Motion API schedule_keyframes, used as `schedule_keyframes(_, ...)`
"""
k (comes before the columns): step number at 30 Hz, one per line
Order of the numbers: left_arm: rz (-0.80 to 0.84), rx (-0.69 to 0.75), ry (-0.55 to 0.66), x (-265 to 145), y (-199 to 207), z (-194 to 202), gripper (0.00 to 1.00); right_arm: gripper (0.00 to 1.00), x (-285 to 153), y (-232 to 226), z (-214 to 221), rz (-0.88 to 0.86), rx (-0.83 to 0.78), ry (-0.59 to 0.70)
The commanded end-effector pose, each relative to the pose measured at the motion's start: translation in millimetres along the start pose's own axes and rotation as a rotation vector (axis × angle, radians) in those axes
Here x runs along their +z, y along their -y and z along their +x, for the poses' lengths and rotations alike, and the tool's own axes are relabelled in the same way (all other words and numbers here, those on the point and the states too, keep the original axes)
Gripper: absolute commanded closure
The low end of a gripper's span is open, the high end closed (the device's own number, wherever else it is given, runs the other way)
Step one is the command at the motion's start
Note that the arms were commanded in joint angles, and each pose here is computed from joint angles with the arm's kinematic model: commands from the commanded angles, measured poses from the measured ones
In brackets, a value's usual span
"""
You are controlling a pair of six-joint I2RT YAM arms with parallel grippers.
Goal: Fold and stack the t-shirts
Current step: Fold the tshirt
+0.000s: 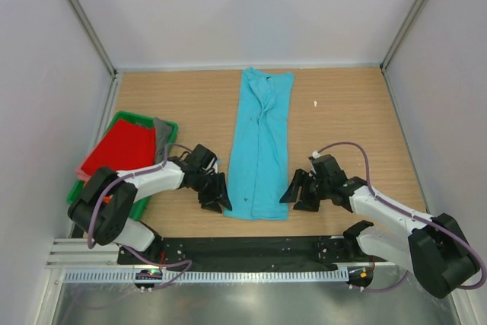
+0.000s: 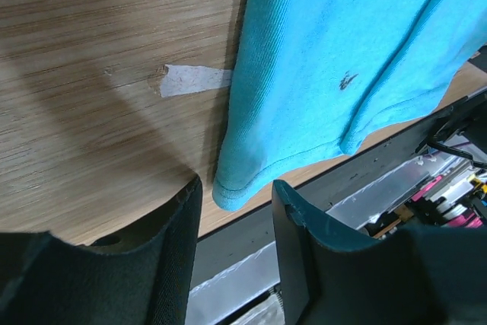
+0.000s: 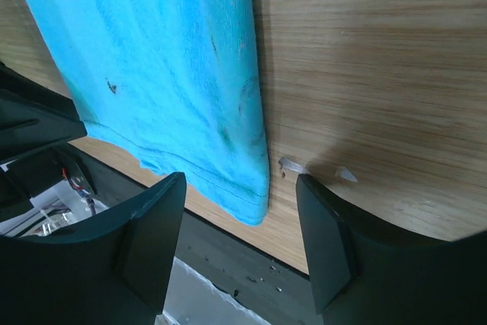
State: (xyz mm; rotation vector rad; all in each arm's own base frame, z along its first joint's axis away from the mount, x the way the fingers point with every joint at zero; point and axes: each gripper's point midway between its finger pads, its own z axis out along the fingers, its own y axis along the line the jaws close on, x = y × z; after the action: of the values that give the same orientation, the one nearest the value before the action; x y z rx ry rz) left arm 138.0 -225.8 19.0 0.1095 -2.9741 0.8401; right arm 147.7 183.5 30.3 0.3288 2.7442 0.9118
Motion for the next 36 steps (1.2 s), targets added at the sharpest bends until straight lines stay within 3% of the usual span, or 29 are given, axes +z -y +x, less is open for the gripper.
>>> schedule_keyframes(1,-0.089,-0.025,0.003,12.6,-28.3,4.0,0.56,0.35,6.9,2.1,10.6,-0.014,0.059,-0.029)
schedule_keyframes(14,-0.114,-0.045,-0.002,13.3,-37.9,10.4,0.62,0.43,4.0,21.1,47.7,0.107,0.092,-0.128)
schedule_keyframes(24,-0.128,-0.039,0.003,14.9,-41.2,9.1,0.69,0.52,14.6,32.5,39.9,0.145,0.144,-0.054)
schedule_keyframes(29,-0.132,-0.04,0.012,14.1,-43.0,9.3,0.76,0.65,20.2,40.0,43.6,0.15,0.167,-0.055)
schedule_keyframes(30,-0.13,-0.037,0.014,14.1,-42.4,9.2,0.82,0.7,20.4,40.4,43.9,0.152,0.165,-0.056)
schedule_keyframes(31,-0.128,-0.039,0.012,13.8,-42.6,10.5,0.88,0.86,19.6,42.3,45.1,0.159,0.165,-0.058)
schedule_keyframes(33,-0.117,-0.044,0.001,13.5,-40.9,13.6,1.0,0.99,17.8,42.8,46.2,0.16,0.155,-0.062)
schedule_keyframes(36,-0.085,-0.055,0.008,12.0,-32.0,19.7,1.0,0.99,10.0,47.6,53.9,0.186,0.141,-0.088)
